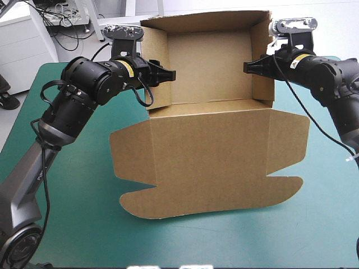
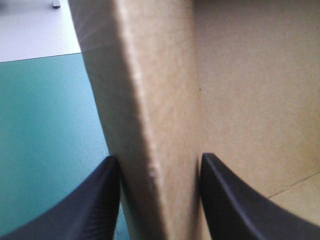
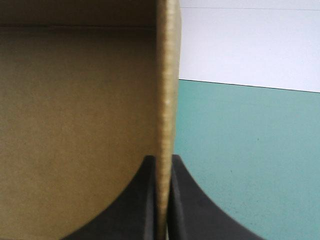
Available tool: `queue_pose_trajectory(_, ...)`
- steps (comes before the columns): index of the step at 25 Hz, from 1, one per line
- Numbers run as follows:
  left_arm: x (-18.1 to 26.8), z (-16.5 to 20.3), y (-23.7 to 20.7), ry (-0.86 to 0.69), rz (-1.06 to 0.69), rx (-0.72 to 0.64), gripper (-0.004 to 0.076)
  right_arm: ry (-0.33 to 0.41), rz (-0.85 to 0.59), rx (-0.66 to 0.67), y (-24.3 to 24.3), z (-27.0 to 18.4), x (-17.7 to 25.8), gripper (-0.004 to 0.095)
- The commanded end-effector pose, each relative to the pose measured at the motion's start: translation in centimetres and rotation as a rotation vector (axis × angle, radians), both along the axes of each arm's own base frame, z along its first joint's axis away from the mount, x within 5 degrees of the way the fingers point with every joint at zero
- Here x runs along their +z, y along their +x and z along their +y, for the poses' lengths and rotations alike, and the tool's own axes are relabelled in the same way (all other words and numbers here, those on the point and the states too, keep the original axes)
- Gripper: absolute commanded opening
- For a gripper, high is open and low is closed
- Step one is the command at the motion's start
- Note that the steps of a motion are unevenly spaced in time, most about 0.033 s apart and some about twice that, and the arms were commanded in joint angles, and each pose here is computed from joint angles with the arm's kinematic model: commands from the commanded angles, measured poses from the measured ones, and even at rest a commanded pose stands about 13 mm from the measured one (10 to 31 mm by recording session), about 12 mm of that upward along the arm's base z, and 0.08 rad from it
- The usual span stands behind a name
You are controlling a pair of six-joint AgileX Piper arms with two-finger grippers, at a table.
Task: Fold the box
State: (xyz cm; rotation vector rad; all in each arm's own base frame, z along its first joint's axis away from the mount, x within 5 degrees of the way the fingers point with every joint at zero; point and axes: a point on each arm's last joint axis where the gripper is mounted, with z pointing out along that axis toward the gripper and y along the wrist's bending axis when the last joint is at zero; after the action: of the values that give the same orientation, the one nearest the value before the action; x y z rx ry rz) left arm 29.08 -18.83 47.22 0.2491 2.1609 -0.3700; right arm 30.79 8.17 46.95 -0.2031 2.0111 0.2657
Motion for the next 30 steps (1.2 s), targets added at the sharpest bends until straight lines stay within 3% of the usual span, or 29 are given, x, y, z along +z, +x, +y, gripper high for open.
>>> queue_pose_trajectory(1,2.6,0.3,-0.8,-0.063,-0.098,-0.001,0.0219,0.067,-0.129,0.000,-1.0,-0.1,2.5,-0.0017)
queue_pose_trajectory(5,2.1,0.1,-0.4,-0.042,-0.082,0.006,0.0027,0.064,-0.125,0.001,-1.0,-0.1,2.5,-0.0017)
queue_pose_trajectory(7,1.8,-0.1,-0.2,-0.030,-0.075,0.003,-0.0031,0.063,-0.126,0.001,-1.0,-0.1,2.5,-0.0017)
queue_pose_trajectory(13,0.4,-0.7,1.0,0.020,-0.052,0.013,-0.0030,0.001,-0.045,0.008,-0.8,-0.2,1.4,-0.0018)
queue_pose_trajectory(16,-1.4,-1.2,2.1,0.096,0.000,0.022,-0.0030,-0.076,0.106,0.033,0.2,0.1,-1.0,-0.0018)
queue_pose_trajectory(23,-7.4,-2.9,4.7,0.303,0.202,-0.015,-0.0023,-0.172,0.480,0.071,3.0,0.9,-7.4,-0.0018)
queue_pose_trajectory(30,-12.7,-3.9,7.5,0.292,0.383,-0.078,-0.0008,-0.164,0.608,0.095,4.9,1.8,-10.9,-0.0018)
